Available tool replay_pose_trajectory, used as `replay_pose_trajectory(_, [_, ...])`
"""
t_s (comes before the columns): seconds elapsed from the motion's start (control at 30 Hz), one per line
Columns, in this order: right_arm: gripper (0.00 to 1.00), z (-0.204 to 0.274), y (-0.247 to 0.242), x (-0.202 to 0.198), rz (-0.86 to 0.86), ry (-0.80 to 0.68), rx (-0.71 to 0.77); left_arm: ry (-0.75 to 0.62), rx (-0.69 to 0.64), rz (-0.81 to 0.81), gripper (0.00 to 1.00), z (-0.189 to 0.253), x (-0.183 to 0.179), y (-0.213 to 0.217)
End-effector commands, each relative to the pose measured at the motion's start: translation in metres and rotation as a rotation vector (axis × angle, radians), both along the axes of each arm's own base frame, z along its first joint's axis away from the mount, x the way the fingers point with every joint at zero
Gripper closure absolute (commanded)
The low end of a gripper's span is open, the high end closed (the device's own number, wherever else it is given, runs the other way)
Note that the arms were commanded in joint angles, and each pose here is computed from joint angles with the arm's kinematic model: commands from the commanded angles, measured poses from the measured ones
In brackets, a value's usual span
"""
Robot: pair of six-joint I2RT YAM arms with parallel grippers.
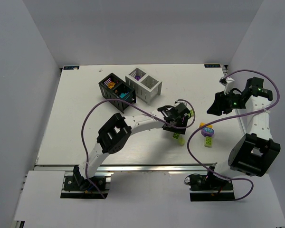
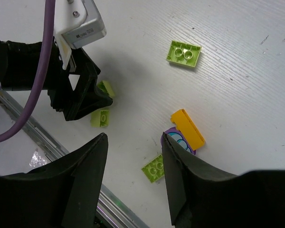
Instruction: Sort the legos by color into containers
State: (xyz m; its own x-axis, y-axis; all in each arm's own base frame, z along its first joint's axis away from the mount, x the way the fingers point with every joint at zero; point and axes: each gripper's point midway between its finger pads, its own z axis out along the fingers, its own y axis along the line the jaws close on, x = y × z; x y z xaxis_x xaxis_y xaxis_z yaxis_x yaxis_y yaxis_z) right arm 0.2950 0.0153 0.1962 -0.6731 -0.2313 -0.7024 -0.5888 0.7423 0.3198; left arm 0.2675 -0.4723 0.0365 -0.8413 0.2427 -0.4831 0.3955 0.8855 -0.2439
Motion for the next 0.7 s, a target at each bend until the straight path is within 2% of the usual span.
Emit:
replay_pose_trajectory(0.0, [0.45, 0.002, 0.004, 0.003, 0.008, -0.015, 0.032, -0.042, -0.01, -0.003, 0.24, 0.015, 0.0, -0.01])
replay_pose_trajectory(0.07, [0.45, 0.002, 0.004, 0.003, 0.007, -0.014, 0.033, -0.048, -0.003, -0.002, 0.28, 0.013, 0.0, -0.011])
replay_pose_trajectory(0.4, [0.45, 0.001, 0.004, 0.003, 0.007, -0.011, 0.034, -0.062, 0.076, -0.023, 0.3, 0.001, -0.011, -0.008])
replay_pose_trajectory(0.57, [0.44, 0.002, 0.004, 0.004, 0.007, -0.014, 0.036, -0.076, 0.106, -0.021, 0.41, -0.002, -0.011, -0.003])
replay_pose_trajectory(0.67, [0.44, 0.003, 0.004, 0.004, 0.005, -0.016, 0.038, -0.091, 0.11, -0.017, 0.62, 0.003, -0.01, -0.002])
